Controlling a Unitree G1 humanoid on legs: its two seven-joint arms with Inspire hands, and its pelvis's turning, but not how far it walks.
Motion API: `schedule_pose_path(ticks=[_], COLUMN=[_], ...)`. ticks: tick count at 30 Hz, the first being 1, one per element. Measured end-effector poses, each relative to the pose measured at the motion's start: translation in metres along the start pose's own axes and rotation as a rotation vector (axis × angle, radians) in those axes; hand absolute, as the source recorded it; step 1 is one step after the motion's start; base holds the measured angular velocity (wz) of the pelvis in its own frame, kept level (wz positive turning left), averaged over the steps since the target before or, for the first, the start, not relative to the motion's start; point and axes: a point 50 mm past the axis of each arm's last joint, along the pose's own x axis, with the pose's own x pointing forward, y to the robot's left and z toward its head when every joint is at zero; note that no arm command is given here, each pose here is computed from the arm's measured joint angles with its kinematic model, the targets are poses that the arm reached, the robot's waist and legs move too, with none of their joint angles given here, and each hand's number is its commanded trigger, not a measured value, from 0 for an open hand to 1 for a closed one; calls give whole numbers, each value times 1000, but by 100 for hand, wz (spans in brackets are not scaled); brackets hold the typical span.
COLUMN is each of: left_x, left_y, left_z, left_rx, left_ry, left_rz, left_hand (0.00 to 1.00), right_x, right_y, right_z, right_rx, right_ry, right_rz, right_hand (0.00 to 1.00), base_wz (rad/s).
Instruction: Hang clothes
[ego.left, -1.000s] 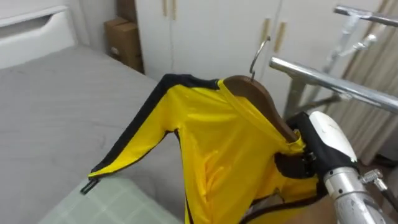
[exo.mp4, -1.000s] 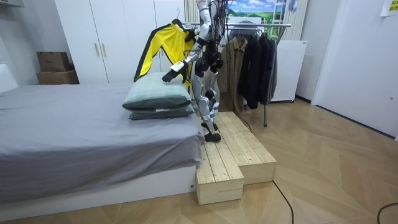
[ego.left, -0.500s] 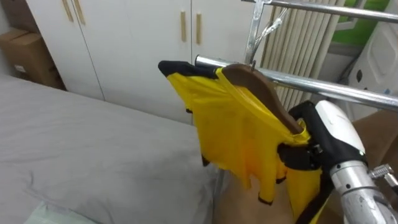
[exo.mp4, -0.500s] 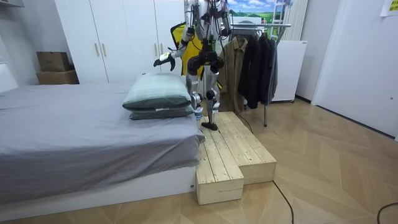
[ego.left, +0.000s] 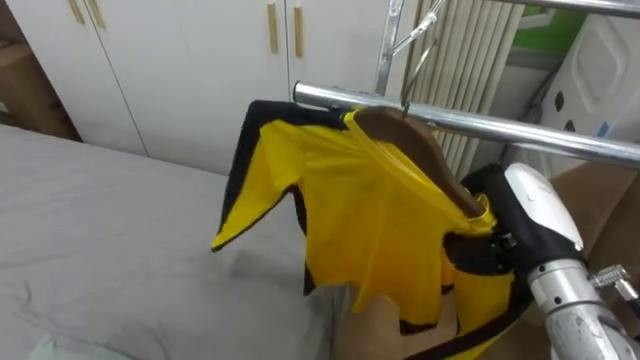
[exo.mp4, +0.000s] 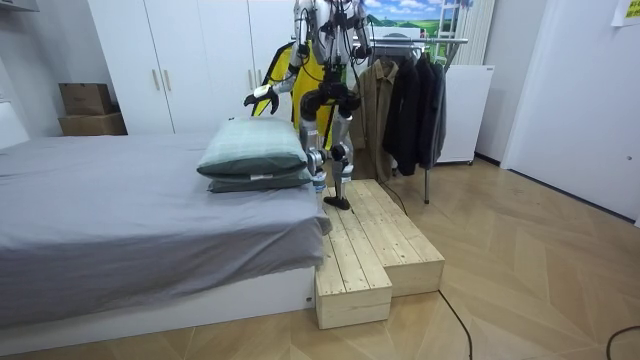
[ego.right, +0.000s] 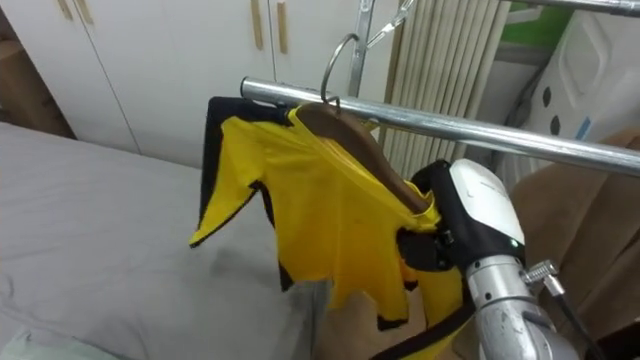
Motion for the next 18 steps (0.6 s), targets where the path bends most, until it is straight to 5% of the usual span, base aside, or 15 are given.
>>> schedule_pose_path(ticks=[18], left_x=[0], left_y=[0], left_z=[5], left_rx=[-27], left_ry=[-21], left_rz=[28], left_hand=[0], right_x=[4], right_y=[24], right_z=[-22], right_rx=[440], right_ry=[78], right_rz=[261], right_hand=[100], base_wz=[1])
